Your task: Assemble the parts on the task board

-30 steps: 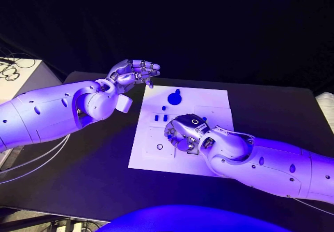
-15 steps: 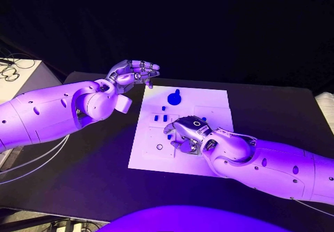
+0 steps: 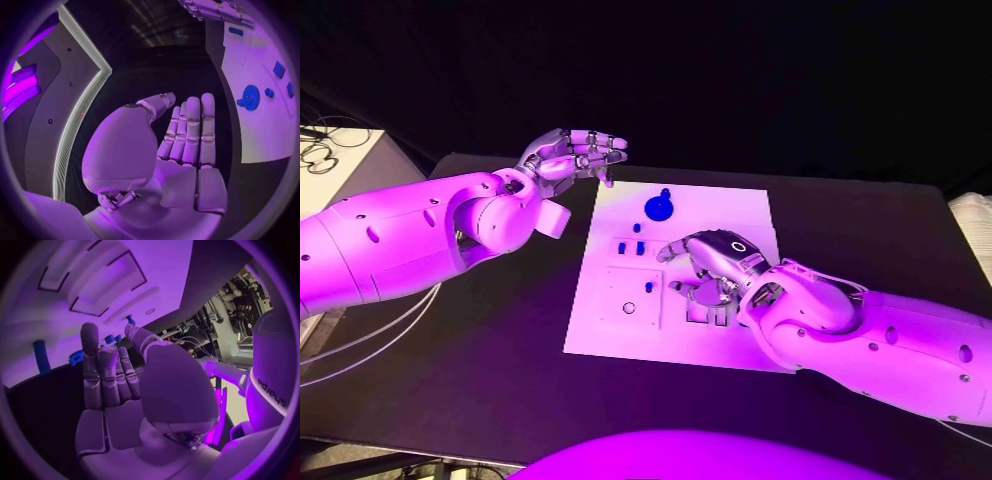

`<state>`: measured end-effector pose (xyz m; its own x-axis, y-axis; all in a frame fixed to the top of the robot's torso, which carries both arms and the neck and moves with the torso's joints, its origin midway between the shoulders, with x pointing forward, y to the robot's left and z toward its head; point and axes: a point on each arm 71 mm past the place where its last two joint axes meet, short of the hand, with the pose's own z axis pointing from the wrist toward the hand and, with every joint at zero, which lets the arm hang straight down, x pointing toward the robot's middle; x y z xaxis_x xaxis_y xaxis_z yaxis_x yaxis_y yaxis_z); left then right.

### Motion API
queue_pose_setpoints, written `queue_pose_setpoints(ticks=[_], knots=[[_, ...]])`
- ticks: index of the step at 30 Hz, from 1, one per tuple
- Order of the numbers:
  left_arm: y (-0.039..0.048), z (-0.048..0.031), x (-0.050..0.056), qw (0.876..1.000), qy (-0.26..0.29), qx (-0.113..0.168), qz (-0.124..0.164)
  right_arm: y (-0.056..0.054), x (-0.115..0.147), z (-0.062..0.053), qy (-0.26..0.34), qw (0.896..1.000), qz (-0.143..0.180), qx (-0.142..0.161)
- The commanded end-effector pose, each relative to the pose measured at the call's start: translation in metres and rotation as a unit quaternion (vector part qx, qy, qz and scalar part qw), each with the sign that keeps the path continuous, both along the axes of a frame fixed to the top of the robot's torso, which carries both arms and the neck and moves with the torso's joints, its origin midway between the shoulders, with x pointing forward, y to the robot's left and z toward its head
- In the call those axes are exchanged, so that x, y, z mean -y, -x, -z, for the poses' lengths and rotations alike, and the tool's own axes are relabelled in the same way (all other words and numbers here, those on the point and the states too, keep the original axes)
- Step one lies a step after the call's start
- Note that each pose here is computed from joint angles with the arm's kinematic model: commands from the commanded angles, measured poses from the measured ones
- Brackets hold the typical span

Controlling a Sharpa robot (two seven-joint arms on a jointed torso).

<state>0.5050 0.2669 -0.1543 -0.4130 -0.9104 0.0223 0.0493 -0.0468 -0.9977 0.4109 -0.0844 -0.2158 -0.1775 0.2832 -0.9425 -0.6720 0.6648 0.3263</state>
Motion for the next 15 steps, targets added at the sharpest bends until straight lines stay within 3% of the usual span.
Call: queue_pose_setpoints(ticks=[1, 8, 15], knots=[[0.0003, -0.0010, 0.002, 1.000, 0.003, 0.001, 0.011, -0.005, 0.013, -0.012, -0.043, 0.999, 0.023, -0.024], [0.0002, -0.0006, 0.002, 1.000, 0.003, 0.000, 0.014, -0.025, 0.052, -0.031, -0.025, 0.998, 0.057, -0.026], [0.0000, -0.0004, 0.003, 1.000, 0.003, -0.001, 0.016, -0.039, 0.074, -0.031, 0.038, 0.997, 0.068, -0.028]])
